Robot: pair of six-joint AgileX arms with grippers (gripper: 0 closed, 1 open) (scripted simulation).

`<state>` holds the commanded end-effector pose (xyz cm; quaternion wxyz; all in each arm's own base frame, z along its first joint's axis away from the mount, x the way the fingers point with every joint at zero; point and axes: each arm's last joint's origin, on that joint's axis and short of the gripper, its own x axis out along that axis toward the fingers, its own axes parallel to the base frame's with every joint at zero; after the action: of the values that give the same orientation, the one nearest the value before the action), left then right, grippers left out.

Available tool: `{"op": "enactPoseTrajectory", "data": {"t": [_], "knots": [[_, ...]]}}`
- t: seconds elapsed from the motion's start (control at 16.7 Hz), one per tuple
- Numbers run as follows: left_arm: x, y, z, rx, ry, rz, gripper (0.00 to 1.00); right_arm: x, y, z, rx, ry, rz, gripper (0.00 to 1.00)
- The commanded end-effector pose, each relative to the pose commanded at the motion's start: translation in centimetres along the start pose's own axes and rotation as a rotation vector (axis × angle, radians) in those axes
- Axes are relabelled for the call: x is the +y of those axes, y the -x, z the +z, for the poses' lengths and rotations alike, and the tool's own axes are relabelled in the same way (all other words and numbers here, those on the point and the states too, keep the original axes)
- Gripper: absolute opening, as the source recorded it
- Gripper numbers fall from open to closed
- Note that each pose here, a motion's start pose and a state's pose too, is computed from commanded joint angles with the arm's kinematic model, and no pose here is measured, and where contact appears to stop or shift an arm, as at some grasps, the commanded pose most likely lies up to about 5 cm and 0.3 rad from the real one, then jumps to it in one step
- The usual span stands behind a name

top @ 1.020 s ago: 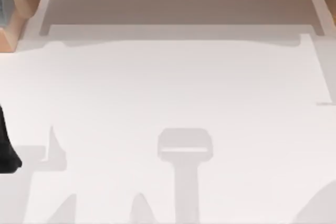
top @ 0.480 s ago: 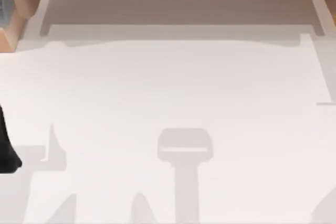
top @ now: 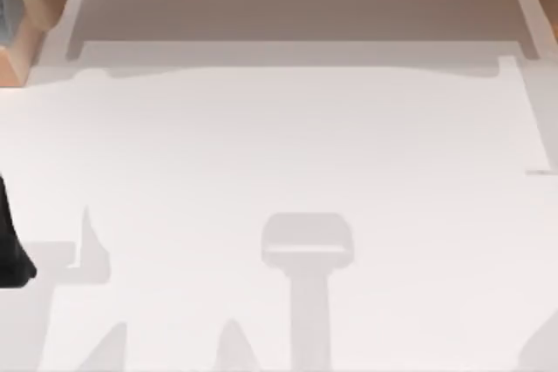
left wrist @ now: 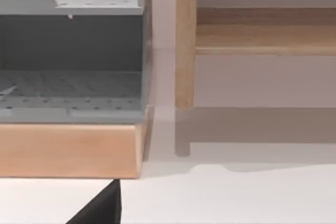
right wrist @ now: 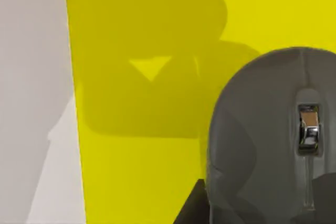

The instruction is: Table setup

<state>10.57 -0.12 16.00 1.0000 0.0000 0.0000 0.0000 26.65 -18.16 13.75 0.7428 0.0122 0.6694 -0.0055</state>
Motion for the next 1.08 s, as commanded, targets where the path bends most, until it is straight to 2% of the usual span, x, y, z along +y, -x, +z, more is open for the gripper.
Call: {"op": "enactPoseTrajectory", "data": {"t": [0.54,1.08], "knots": [[0.00,0.00,0.00,0.000,0.000,0.000,1.00,0.00,0.00,0.00,0.000,0.000,0.000,0.98],[0.00,0.00,0.00,0.000,0.000,0.000,1.00,0.00,0.03,0.01,-0.001,0.000,-0.001,1.00]]}}
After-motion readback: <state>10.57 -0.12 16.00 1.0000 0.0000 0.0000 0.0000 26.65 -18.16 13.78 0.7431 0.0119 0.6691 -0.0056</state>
